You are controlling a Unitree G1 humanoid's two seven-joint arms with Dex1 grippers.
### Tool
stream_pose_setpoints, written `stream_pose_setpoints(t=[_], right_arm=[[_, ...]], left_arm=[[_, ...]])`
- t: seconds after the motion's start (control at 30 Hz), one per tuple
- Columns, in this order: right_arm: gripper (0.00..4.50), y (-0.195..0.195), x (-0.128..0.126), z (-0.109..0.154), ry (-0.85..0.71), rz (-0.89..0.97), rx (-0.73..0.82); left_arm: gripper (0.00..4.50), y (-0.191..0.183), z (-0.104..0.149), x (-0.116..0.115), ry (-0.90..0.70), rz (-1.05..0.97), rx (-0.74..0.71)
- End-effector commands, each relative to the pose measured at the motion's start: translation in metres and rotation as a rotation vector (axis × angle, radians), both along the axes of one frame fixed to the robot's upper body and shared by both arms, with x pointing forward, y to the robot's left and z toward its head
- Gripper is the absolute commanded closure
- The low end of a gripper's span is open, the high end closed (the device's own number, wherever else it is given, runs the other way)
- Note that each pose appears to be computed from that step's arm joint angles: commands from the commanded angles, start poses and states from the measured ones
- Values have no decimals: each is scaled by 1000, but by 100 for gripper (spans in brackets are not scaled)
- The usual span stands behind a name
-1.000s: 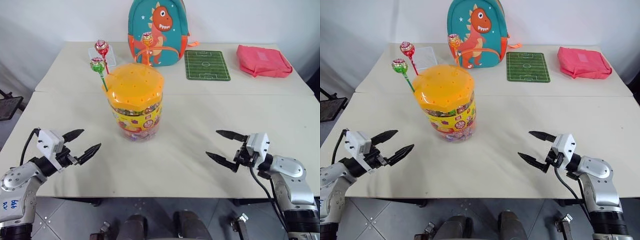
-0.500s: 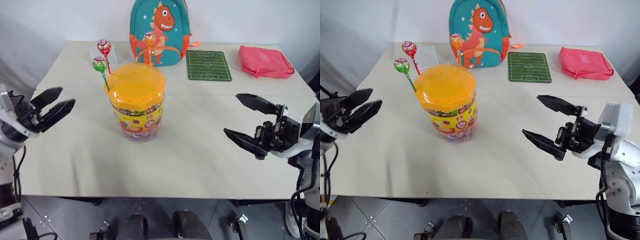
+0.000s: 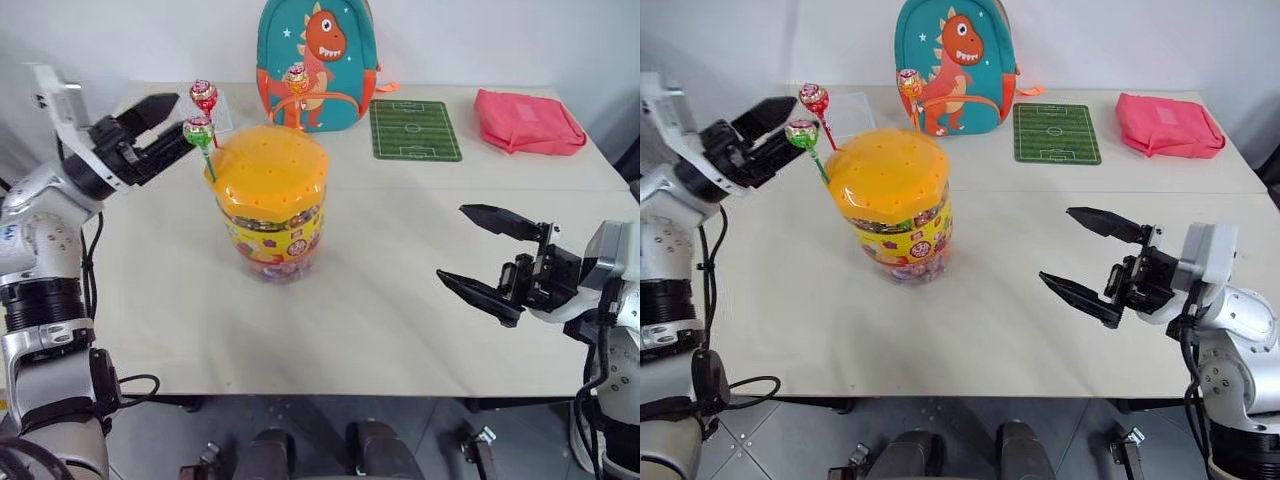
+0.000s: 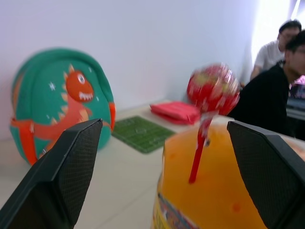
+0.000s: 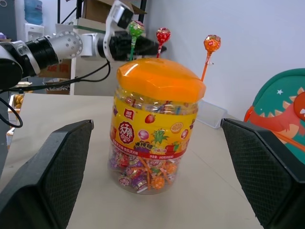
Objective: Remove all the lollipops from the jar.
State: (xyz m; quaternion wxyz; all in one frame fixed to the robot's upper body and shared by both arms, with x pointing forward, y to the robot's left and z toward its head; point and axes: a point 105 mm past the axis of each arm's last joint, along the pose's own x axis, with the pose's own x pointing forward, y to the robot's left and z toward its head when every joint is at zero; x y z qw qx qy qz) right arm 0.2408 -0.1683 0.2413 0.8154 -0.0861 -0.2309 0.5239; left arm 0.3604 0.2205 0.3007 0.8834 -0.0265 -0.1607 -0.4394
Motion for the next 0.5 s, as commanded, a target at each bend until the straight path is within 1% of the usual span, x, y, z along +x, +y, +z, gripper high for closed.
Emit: stream_pose_setpoints(t=[0.03, 0.1, 0.17, 0.27, 0.33, 0.5], right_arm=[[0, 2, -7, 10, -58, -6, 11], [0, 1, -7, 11, -61, -17, 16], [0, 2, -7, 10, -62, -23, 20], [0, 3, -7, 10, -62, -26, 21], [0, 2, -7, 9, -62, -31, 23], [0, 3, -8, 9, -63, -26, 27]], left_arm=[[6, -5, 8, -1, -21, -46, 29], [6, -11, 4, 1, -6, -63, 59], [6, -13, 4, 9, -1, -32, 54], [60, -17, 10, 12, -13, -44, 27], [117, -20, 14, 11, -20, -64, 20], [279, -21, 17, 8, -24, -97, 23]])
